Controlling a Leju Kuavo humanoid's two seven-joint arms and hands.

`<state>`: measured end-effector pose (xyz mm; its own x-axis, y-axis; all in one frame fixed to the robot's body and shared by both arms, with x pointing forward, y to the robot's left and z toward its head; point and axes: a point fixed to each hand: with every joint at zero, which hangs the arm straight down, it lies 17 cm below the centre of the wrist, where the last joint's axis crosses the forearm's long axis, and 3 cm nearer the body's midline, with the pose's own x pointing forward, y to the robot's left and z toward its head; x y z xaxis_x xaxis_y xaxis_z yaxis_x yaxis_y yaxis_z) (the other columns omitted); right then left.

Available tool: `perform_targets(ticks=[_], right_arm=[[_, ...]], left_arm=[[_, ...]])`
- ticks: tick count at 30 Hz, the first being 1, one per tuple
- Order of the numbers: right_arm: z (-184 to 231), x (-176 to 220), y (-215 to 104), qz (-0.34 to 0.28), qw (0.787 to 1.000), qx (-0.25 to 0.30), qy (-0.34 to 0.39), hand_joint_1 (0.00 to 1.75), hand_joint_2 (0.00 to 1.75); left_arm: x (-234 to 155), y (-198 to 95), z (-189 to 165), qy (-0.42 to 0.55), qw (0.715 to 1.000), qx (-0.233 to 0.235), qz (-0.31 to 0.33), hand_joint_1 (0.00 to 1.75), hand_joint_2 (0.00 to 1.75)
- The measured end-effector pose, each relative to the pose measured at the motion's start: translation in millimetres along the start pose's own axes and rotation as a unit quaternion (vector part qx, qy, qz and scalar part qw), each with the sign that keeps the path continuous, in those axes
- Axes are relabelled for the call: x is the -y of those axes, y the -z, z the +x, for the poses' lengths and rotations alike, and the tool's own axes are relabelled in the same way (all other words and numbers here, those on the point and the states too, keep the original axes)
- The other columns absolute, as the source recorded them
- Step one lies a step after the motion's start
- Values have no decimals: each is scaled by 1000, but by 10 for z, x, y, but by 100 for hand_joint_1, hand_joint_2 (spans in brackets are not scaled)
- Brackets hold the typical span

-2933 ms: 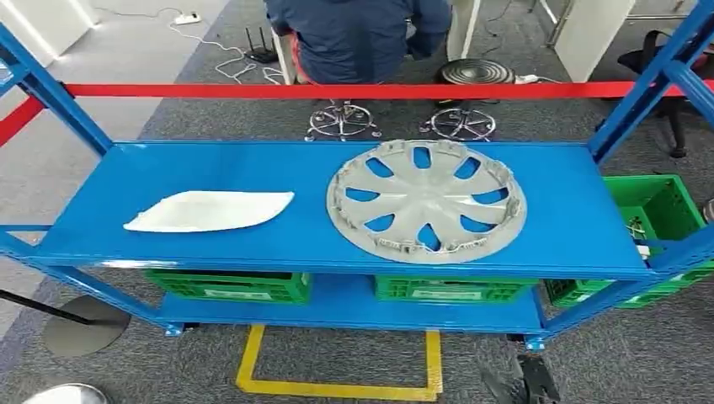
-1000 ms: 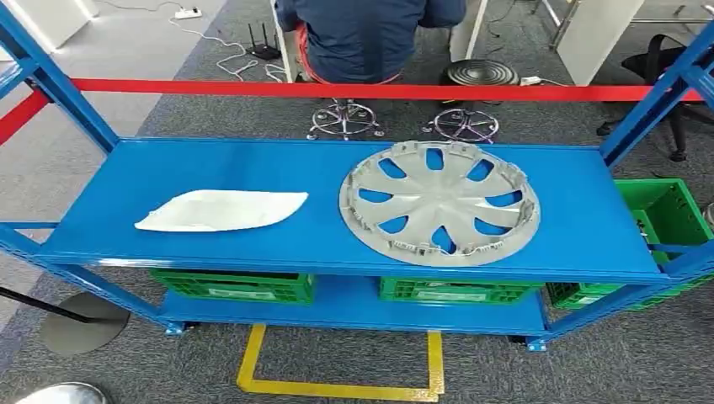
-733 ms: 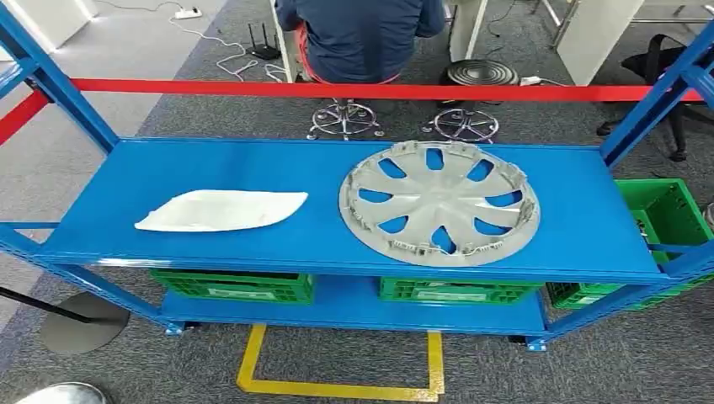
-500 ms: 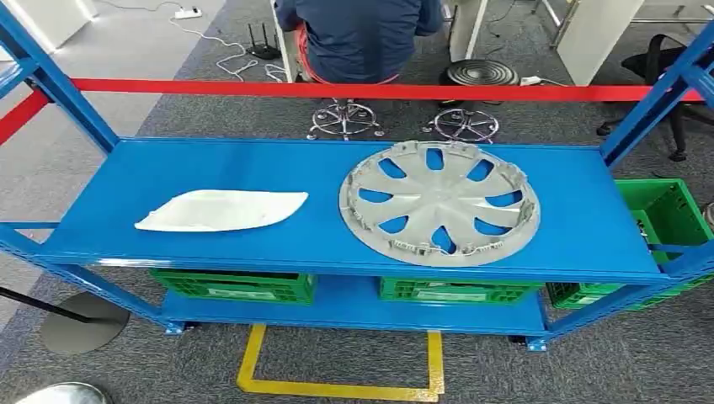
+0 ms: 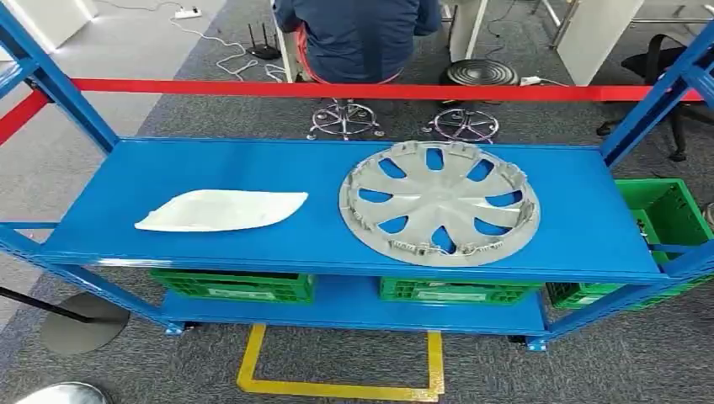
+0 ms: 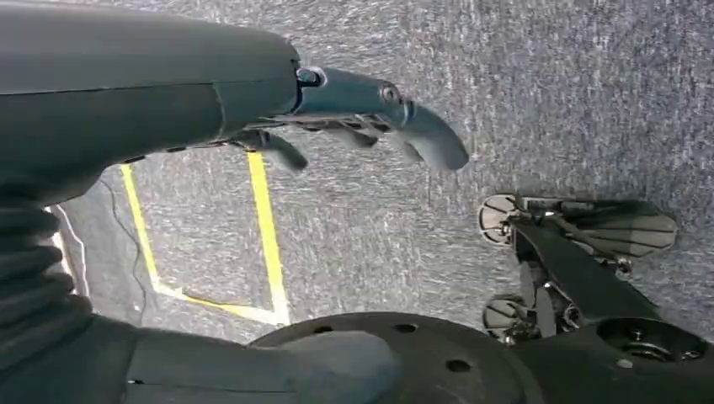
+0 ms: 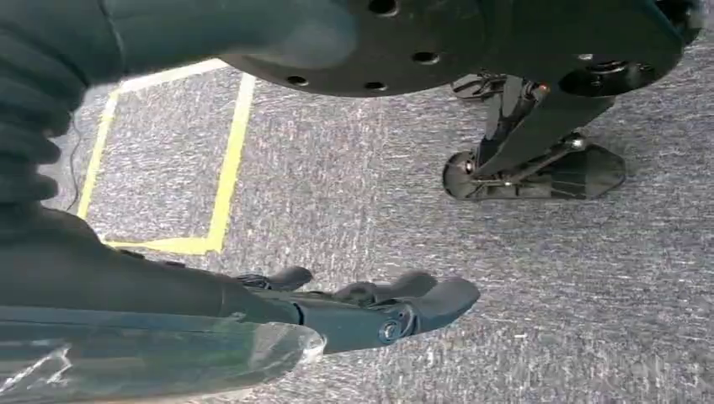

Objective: Take the parts from the cabinet and place them on the table.

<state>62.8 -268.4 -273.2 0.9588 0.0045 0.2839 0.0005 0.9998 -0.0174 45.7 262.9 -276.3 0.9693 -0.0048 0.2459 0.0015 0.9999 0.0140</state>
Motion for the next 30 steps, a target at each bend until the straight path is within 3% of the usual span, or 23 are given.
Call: perform_targets(ticks=[15,24,30], right_arm=[[1201,213,95,-112,983,141,-18,0,175],[953,502,89,-193,977,86,-25,0,175],[763,605,79,-209,976,58,-20,0,175]], left_arm=[[-40,102,943,64,989,92,97,0,0],[-52,101,1044,104,983,94,122,0,0],[-59,109,1003,113,982,82,123,0,0]])
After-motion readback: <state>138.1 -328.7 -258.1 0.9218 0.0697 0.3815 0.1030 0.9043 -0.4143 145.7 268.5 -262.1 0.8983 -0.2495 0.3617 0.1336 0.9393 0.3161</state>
